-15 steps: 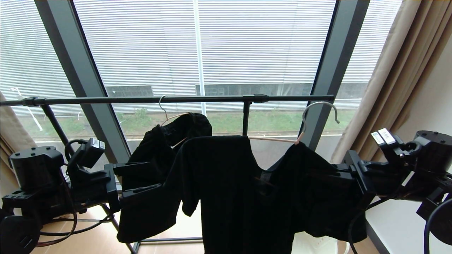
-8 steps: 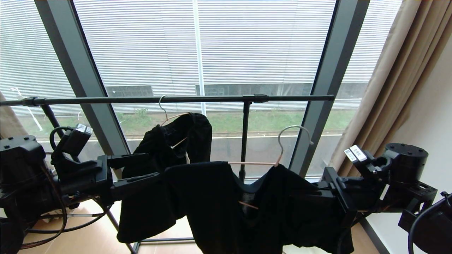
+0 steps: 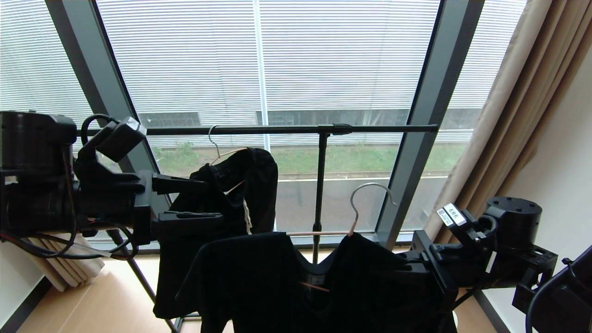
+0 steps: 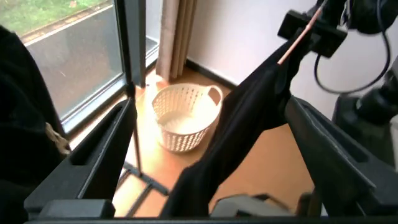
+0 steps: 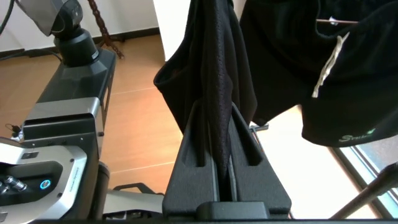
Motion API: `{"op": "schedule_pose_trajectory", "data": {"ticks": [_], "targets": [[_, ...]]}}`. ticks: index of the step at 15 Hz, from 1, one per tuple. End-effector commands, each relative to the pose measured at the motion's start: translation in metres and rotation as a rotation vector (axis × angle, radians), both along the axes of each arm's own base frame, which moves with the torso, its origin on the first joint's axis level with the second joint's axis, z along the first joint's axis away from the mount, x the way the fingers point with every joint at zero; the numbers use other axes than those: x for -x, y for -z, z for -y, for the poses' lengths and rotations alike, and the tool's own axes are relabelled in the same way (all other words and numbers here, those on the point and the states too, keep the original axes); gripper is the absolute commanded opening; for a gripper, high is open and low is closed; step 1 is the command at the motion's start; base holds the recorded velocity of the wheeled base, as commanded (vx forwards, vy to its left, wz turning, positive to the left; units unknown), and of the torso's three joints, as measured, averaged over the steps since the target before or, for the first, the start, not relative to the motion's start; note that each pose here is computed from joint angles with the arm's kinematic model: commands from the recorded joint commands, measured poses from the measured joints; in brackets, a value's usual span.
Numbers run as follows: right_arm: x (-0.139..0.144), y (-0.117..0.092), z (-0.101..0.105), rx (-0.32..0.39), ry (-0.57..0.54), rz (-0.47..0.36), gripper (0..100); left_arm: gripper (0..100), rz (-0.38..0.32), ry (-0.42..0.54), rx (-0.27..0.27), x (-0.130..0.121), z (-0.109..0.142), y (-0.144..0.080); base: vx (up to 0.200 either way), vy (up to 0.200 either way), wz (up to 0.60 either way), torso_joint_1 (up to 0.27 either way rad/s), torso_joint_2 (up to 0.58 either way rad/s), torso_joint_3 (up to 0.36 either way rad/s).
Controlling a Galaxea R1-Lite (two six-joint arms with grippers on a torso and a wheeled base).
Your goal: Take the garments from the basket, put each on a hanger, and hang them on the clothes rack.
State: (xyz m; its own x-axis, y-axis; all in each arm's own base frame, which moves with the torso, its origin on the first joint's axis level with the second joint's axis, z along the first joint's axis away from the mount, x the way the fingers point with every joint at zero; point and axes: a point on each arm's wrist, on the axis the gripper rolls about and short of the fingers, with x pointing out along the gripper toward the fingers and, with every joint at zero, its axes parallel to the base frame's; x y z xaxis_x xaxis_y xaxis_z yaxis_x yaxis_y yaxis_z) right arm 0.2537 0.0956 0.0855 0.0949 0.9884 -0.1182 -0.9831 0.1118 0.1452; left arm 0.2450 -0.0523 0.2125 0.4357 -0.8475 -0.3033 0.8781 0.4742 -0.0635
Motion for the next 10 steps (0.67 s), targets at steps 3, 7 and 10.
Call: {"op": "schedule_pose_trajectory", "data": {"ticks": [3, 7, 10], "targets": [[0.005, 0.001, -0.008, 0.002, -0.033, -0.003, 0, 100, 0.186, 0.185, -0.124, -0.002, 0.037, -0.014, 0.000, 0.000, 0.00, 0.000, 0.00, 0.000], [0.007, -0.001, -0.009, 0.000, -0.039, 0.002, 0, 100, 0.200, 0.268, -0.176, -0.007, 0.050, 0.009, 0.000, 0.000, 0.00, 0.000, 0.00, 0.000], [0.008, -0.002, -0.009, 0.000, -0.040, 0.004, 0, 100, 0.220, 0.322, -0.203, -0.008, 0.058, 0.020, 0.000, 0.000, 0.00, 0.000, 0.00, 0.000]]}}
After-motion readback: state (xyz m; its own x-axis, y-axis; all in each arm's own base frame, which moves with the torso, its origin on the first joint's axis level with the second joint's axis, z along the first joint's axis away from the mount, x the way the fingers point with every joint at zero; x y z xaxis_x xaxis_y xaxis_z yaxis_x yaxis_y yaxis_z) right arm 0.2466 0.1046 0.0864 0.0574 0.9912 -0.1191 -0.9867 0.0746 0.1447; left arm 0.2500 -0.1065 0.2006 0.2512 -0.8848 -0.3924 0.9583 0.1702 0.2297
